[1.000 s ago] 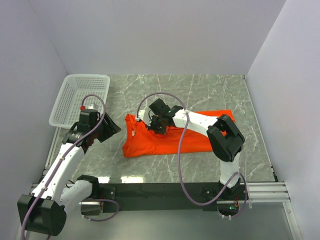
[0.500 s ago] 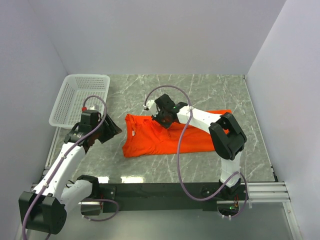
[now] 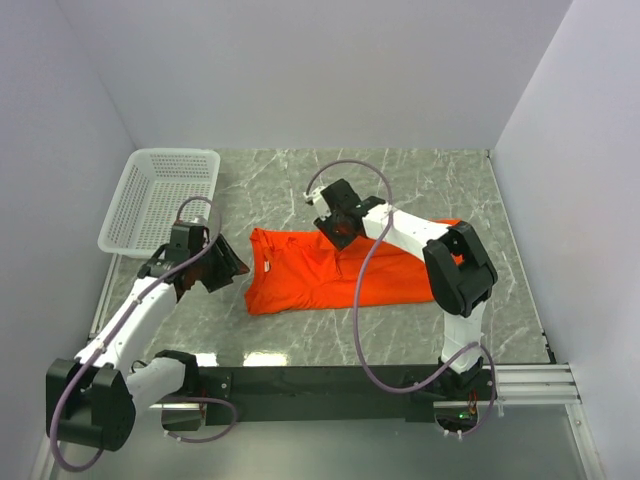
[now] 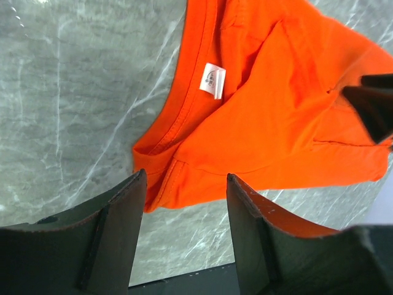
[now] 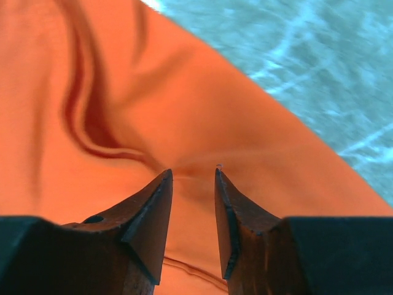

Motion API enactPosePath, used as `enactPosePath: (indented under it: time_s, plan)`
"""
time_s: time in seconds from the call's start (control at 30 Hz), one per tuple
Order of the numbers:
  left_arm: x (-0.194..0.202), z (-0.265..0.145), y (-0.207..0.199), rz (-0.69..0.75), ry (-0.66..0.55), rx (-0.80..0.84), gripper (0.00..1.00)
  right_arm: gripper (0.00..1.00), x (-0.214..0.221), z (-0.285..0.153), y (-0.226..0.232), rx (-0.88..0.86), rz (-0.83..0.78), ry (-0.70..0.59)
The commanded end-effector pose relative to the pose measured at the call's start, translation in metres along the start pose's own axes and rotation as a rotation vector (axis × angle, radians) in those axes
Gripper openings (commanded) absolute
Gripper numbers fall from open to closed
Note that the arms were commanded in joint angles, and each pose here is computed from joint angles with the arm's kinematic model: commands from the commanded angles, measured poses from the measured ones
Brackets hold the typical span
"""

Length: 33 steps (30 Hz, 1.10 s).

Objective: Fold and stack the t-shirts
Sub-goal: Fold the tshirt

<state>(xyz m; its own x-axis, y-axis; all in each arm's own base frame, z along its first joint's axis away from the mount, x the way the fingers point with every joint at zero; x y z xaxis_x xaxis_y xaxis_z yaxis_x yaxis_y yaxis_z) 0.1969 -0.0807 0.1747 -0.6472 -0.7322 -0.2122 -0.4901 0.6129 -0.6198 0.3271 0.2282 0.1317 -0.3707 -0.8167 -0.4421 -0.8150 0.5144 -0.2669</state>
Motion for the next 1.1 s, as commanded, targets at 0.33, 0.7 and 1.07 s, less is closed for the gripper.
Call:
enactPosePath:
  time_s: [0.33, 0.7, 1.07]
  plan:
    - [-0.018, 0.067, -0.035, 0.135, 0.106, -0.035, 0.57, 0.45, 0.009, -0.086, -0.031, -0.253, -0.153, -0.292]
    - [-0.038, 0.121, -0.059, 0.202, 0.062, -0.245, 0.55, 0.45, 0.048, -0.106, -0.050, -0.192, -0.032, -0.330]
    - [-0.046, 0.151, -0.062, 0.212, 0.095, -0.347, 0.33, 0.45, 0.058, -0.110, -0.058, -0.176, 0.019, -0.346]
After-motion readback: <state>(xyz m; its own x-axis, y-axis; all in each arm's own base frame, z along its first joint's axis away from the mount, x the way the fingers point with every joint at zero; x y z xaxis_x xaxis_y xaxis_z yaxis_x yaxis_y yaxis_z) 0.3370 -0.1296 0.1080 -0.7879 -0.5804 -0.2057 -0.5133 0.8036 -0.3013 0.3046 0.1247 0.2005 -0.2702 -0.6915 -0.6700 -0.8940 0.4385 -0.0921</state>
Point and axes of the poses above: each gripper's point midway between its finger pads, its own z axis out along the fingers, its own y axis along the line the jaws close on, x = y × z, the point moved 9 cm from there along -z, back along the fingers, and after that the axes turned 15 degrees about -z, right-handed, at the moved point
